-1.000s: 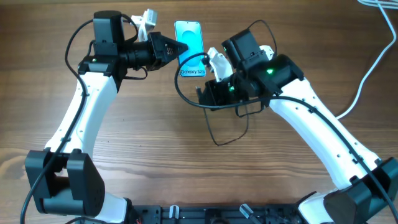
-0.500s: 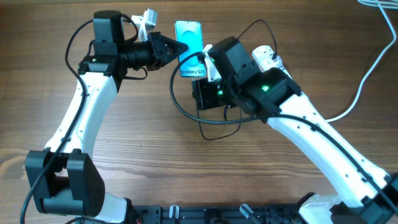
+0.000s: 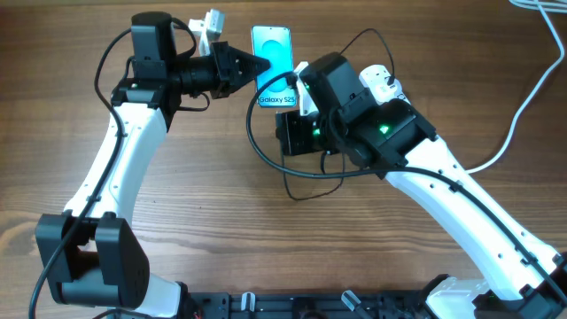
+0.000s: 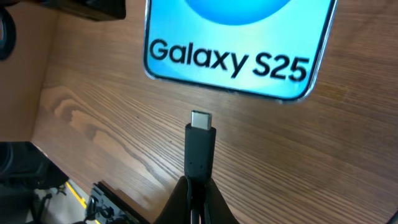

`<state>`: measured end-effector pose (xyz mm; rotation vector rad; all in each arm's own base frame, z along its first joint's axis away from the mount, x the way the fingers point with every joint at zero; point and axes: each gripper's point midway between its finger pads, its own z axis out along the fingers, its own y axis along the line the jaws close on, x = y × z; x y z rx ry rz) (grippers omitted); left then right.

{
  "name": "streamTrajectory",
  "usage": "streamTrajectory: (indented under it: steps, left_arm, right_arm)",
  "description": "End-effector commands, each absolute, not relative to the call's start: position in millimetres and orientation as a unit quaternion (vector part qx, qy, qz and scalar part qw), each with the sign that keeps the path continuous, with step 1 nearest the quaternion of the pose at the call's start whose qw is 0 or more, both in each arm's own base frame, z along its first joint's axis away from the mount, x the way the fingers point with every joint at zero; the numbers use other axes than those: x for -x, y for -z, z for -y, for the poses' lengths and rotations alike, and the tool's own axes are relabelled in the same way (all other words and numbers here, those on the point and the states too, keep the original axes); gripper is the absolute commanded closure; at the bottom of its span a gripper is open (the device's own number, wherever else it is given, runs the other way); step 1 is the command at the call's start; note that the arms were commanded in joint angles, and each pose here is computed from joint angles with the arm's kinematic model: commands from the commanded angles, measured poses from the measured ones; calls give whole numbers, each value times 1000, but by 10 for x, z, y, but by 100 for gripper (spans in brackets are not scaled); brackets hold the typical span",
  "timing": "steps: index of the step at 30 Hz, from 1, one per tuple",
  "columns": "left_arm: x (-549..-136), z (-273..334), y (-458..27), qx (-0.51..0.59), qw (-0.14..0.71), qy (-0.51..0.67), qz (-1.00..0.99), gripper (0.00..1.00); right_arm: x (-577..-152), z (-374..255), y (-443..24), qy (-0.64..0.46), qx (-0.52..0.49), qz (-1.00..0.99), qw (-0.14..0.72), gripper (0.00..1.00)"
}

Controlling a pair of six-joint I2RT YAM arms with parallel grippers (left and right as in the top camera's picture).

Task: Plug charger to phone and switch on socket
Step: 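Raise the USB-C plug with the right gripper to the phone's bottom port, then push the USB-C plug up into the phone's port with the right gripper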

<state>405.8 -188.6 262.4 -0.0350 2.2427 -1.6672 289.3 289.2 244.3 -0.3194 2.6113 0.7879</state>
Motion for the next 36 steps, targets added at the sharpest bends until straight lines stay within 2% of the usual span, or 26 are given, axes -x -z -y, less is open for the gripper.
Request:
streamTrajectory:
  steps: [1,12,28,36]
  left_arm:
    - [-3994,1919,-2729,-5,163,606,-779,96]
    - [-3962,1943,-2806,-48,182,614,-767,96]
    - [-3975,1937,-2800,-37,178,613,-769,96]
    - [-4037,1913,-2762,-45,205,596,-775,96]
  right_arm:
    - [-2899,-2934,-2507,-289,113,-929,201,96]
    - [-2961,-2920,-2476,-281,101,-932,207,96]
    - [-2989,-2928,-2341,-270,99,-938,192,95]
    - [-2964,-2937,-2372,-275,111,-935,193,96]
